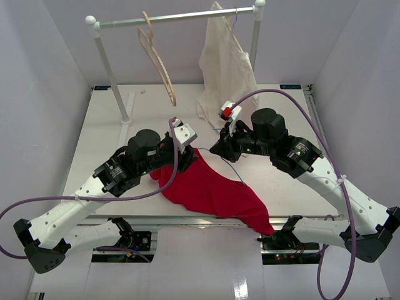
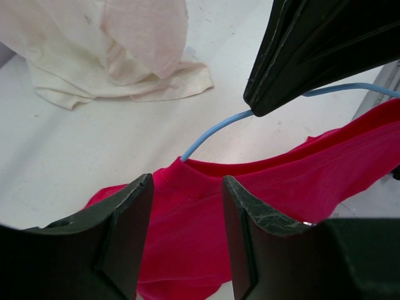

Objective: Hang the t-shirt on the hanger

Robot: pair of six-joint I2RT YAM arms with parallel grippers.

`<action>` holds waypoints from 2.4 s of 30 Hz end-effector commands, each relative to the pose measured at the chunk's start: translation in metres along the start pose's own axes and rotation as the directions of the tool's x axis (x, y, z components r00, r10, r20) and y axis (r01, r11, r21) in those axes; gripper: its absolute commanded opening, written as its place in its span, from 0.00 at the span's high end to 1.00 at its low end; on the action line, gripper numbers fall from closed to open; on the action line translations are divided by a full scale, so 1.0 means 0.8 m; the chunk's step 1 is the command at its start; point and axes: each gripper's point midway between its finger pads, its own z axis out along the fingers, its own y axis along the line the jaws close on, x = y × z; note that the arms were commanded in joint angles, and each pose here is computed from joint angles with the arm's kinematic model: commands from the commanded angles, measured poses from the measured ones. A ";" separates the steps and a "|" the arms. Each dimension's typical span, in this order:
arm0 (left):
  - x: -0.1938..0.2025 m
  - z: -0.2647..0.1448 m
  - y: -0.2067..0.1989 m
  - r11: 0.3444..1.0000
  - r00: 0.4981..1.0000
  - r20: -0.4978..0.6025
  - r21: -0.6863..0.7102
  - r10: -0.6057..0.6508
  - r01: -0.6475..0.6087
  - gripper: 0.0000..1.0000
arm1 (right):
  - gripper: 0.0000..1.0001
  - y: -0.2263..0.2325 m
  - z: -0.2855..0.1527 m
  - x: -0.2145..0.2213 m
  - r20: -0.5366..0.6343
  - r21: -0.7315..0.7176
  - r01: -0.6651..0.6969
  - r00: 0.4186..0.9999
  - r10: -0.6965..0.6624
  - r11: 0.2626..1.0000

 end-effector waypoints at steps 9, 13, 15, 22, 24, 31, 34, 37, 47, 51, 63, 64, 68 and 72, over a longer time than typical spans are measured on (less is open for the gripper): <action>0.036 0.003 0.019 0.972 0.973 -0.128 -0.159 -0.192 0.171 0.42 | 0.92 0.004 -0.014 -0.049 0.117 0.016 0.013 0.993 -0.015 1.000; 0.036 0.007 0.027 0.955 0.965 -0.116 -0.212 -0.237 0.209 0.43 | 0.92 0.005 -0.015 -0.051 0.127 0.012 0.013 0.992 -0.015 1.000; 0.033 0.013 0.027 0.950 0.960 -0.110 -0.213 -0.257 0.230 0.43 | 0.92 0.007 -0.015 -0.053 0.133 0.005 0.010 0.991 -0.011 1.000; 0.037 0.025 0.039 0.909 0.939 -0.089 -0.295 -0.332 0.293 0.46 | 0.92 0.009 -0.011 -0.049 0.135 -0.011 0.005 0.991 -0.004 1.000; 0.032 0.027 0.038 0.904 0.935 -0.068 -0.289 -0.349 0.316 0.50 | 0.92 0.010 -0.012 -0.050 0.144 -0.013 0.010 0.990 -0.008 1.000; 0.021 0.025 0.039 0.896 0.932 -0.020 -0.282 -0.362 0.342 1.00 | 0.92 0.011 -0.012 -0.048 0.149 -0.021 0.012 0.989 -0.009 1.000; 0.016 0.012 0.046 0.887 0.934 0.020 -0.306 -0.356 0.345 1.00 | 0.92 0.009 -0.013 -0.045 0.148 -0.009 0.013 0.989 -0.012 1.000; 0.012 -0.007 0.048 0.902 0.949 0.037 -0.301 -0.312 0.309 1.00 | 0.92 0.006 -0.016 -0.040 0.132 0.005 0.021 0.991 -0.021 1.000; 0.024 -0.071 0.046 0.955 0.988 -0.066 -0.272 -0.143 0.120 0.48 | 0.92 0.022 -0.045 -0.047 0.093 -0.025 0.061 0.994 -0.058 0.998; 0.046 -0.091 0.051 0.943 0.982 -0.108 -0.312 -0.157 0.116 0.46 | 0.92 0.026 -0.059 -0.066 0.120 -0.020 0.070 0.991 -0.067 0.997; 0.077 -0.094 0.056 0.935 0.981 -0.140 -0.344 -0.137 0.081 0.43 | 0.92 0.056 -0.089 -0.095 0.181 -0.104 0.094 0.981 -0.074 0.990; 0.073 -0.091 0.052 0.942 0.983 -0.126 -0.325 -0.135 0.088 0.43 | 0.92 0.059 -0.091 -0.097 0.185 -0.112 0.095 0.980 -0.073 0.989; 0.059 -0.081 0.050 0.947 0.990 -0.062 -0.303 -0.128 0.103 0.43 | 0.92 0.064 -0.091 -0.099 0.192 -0.135 0.097 0.979 -0.070 0.986; 0.047 -0.069 0.042 0.956 0.990 -0.013 -0.262 -0.140 0.132 0.48 | 0.92 0.063 -0.088 -0.097 0.195 -0.134 0.095 0.979 -0.067 0.986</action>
